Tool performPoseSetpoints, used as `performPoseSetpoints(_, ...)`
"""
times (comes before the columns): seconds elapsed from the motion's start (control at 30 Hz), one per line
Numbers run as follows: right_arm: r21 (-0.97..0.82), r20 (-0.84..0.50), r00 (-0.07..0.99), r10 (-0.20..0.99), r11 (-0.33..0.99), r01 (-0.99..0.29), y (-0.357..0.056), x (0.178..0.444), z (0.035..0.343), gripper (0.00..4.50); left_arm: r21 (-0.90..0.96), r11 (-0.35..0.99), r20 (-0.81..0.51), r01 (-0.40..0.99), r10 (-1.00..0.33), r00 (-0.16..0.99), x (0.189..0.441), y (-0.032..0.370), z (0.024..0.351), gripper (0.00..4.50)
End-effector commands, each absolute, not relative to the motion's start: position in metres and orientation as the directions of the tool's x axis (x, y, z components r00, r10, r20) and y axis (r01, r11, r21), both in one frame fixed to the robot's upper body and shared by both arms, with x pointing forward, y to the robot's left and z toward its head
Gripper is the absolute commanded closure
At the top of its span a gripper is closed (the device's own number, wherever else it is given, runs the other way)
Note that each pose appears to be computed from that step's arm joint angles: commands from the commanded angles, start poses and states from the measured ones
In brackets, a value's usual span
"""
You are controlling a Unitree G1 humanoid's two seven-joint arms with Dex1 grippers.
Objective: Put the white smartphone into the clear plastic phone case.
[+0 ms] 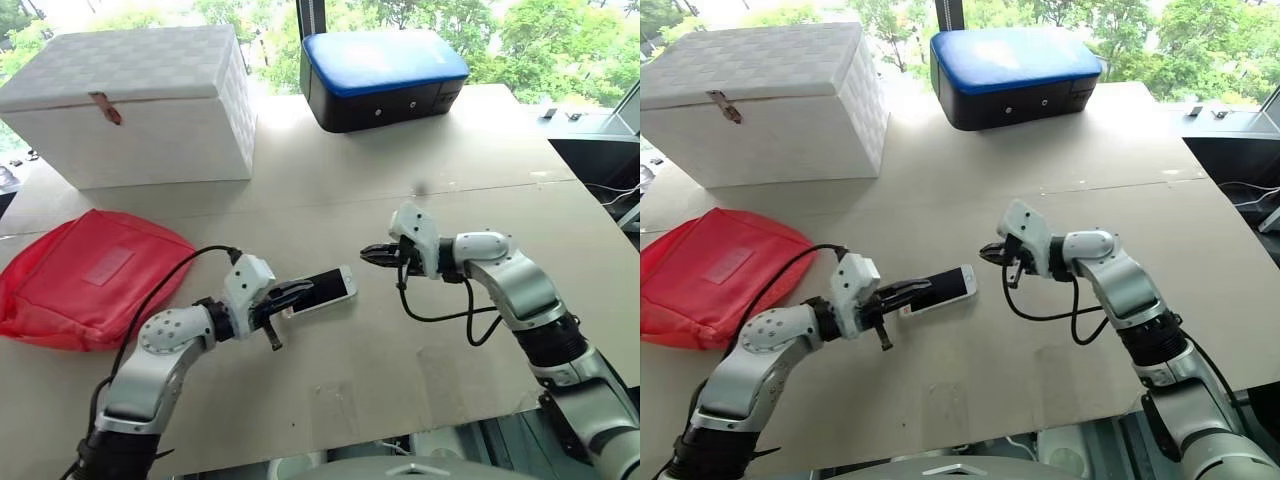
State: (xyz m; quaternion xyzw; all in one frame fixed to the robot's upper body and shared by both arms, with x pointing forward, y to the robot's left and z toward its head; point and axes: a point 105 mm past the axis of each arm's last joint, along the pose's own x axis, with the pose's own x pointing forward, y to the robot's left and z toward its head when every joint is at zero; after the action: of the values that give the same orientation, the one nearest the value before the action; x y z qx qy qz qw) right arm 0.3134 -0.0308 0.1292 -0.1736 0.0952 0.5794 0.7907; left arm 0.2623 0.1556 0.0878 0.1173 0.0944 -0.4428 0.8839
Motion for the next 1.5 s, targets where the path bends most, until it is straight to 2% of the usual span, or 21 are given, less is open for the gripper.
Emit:
performPoseSetpoints(0.03,-0.210,-0.336,0.319,0.886,0.260,-0.943,-0.022,0.313,0.139,4.50,0.145,0.587,-0.296,0.796,-0.742,0.601,0.266,0.161,0.079,4.38)
performPoseSetpoints(0.17,-0.174,-0.388,0.298,0.872,0.248,-0.953,-0.011,0.318,0.128,4.50,0.132,0.584,-0.333,0.801,-0.735,0.591,0.262,0.165,0.065,4.38)
performPoseSetpoints(0.33,-0.166,-0.440,0.278,0.854,0.227,-0.960,-0.002,0.326,0.118,4.50,0.129,0.587,-0.317,0.800,-0.740,0.594,0.260,0.160,0.065,4.38)
performPoseSetpoints(0.5,-0.128,-0.591,0.160,0.791,0.104,-0.986,-0.009,0.315,0.086,4.50,0.129,0.591,-0.302,0.796,-0.741,0.599,0.259,0.156,0.066,4.38)
performPoseSetpoints(0.63,-0.065,-0.599,0.097,0.795,0.072,-0.995,-0.009,0.307,0.081,4.50,0.128,0.600,-0.296,0.790,-0.737,0.608,0.259,0.154,0.065,4.38)
performPoseSetpoints(1.17,-0.009,-0.689,0.059,0.722,0.073,-0.997,-0.011,0.308,0.044,4.50,0.120,0.594,-0.293,0.796,-0.744,0.600,0.257,0.149,0.064,4.38)
performPoseSetpoints(1.5,0.015,-0.730,0.050,0.682,0.089,-0.996,-0.015,0.307,0.033,4.50,0.115,0.598,-0.295,0.793,-0.742,0.602,0.256,0.148,0.064,4.38)
